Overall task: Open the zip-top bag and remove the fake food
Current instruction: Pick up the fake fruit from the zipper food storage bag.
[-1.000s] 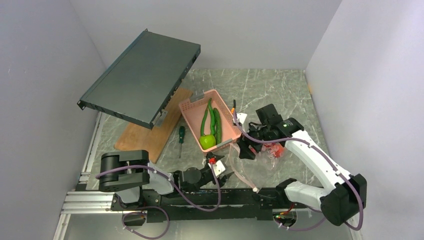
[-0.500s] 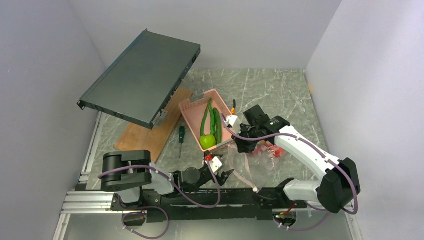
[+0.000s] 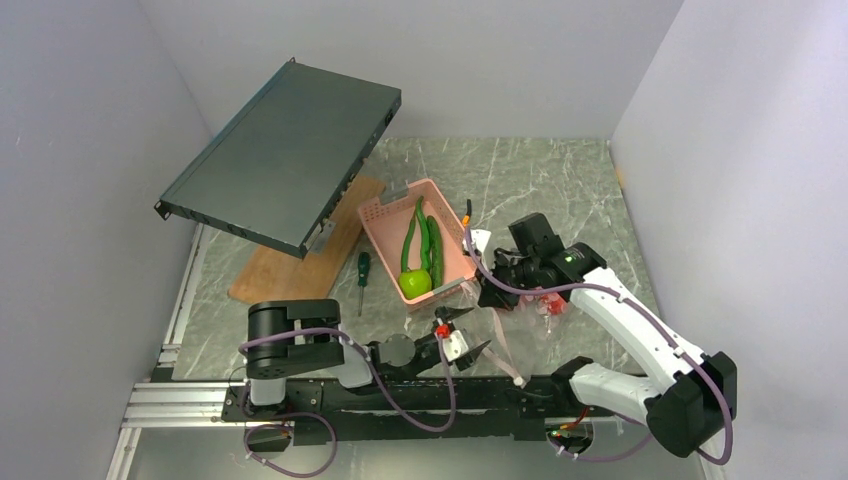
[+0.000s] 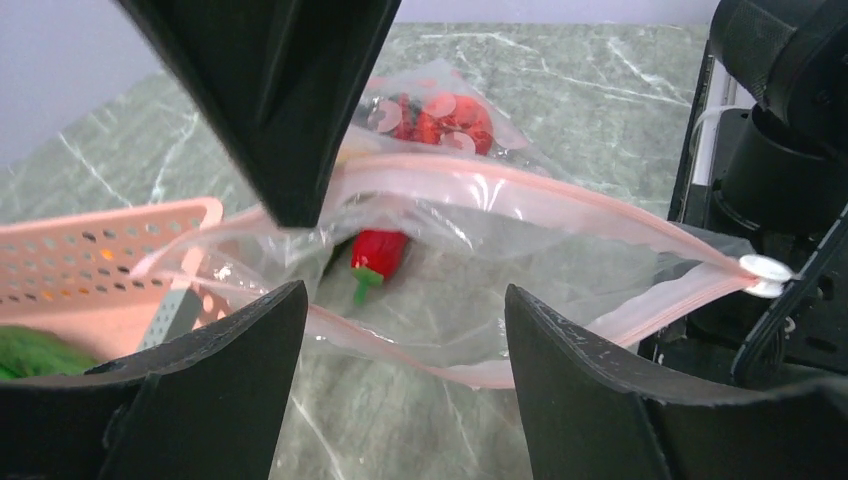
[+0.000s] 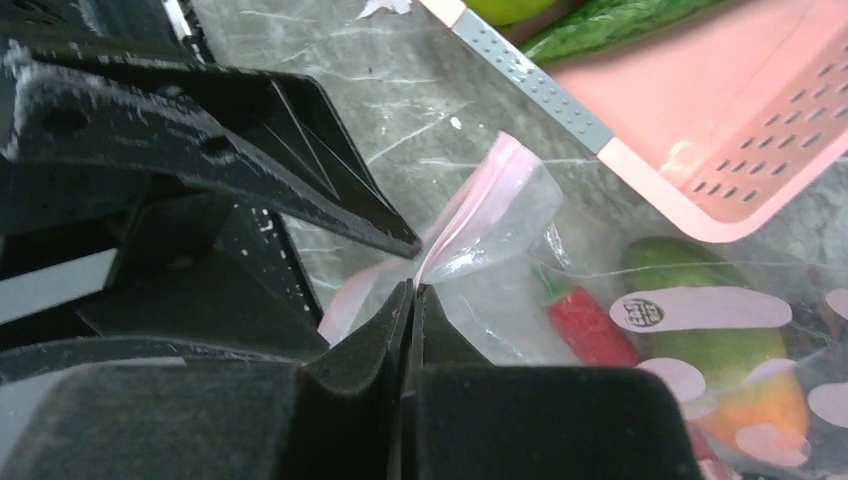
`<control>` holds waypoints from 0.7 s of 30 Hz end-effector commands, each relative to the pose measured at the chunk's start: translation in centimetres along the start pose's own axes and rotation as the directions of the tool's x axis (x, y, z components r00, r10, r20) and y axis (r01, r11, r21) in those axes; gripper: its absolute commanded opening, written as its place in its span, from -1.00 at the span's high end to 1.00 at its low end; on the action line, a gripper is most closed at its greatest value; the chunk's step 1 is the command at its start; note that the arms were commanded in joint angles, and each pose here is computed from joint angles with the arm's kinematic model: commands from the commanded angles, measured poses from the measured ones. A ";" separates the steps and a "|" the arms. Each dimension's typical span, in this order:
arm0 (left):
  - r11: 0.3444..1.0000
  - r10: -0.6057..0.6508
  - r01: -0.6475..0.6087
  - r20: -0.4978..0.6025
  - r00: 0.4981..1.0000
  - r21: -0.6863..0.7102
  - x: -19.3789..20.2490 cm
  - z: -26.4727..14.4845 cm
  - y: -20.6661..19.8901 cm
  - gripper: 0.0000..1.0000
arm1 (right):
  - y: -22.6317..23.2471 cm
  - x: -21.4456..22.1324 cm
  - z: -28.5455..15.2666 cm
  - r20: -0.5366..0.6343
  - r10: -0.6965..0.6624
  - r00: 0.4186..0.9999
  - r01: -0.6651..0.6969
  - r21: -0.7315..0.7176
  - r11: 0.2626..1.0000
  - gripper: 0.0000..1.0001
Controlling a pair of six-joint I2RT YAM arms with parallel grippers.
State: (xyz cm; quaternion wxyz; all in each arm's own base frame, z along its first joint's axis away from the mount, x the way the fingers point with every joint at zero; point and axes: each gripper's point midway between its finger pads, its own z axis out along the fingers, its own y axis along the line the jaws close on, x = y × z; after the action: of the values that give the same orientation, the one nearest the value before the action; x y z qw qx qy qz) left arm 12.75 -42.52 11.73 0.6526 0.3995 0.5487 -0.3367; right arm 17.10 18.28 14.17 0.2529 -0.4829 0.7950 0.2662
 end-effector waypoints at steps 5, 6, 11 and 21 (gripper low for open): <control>0.985 0.162 -0.163 0.013 0.987 0.050 -0.5 3.1 -1.1 -0.46 | 3.4 -1.1 -0.9 0.080 -0.069 0.994 0.081 -0.161 0.984 1.00; 0.985 0.164 -0.165 0.011 0.986 0.046 -0.2 3.1 -1.0 -0.42 | 3.6 -1.1 -1.1 0.086 -0.078 0.993 0.092 -0.169 0.981 1.00; 0.986 0.151 -0.150 -0.016 0.988 0.075 1.1 3.5 -1.4 -0.30 | 3.9 -0.9 -1.3 0.096 -0.092 0.991 0.107 -0.170 0.980 1.00; 0.998 0.052 -0.051 -0.010 0.999 0.026 0.9 4.5 -1.1 -0.04 | 3.9 -0.8 -1.3 0.102 -0.100 0.990 0.116 -0.163 0.980 1.00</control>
State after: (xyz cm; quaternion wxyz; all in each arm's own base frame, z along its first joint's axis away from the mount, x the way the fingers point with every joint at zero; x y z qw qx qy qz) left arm 13.58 -46.74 10.14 0.6494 0.4609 0.5258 -0.2990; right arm 13.97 18.97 15.56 0.2460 -0.5252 0.7452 0.3291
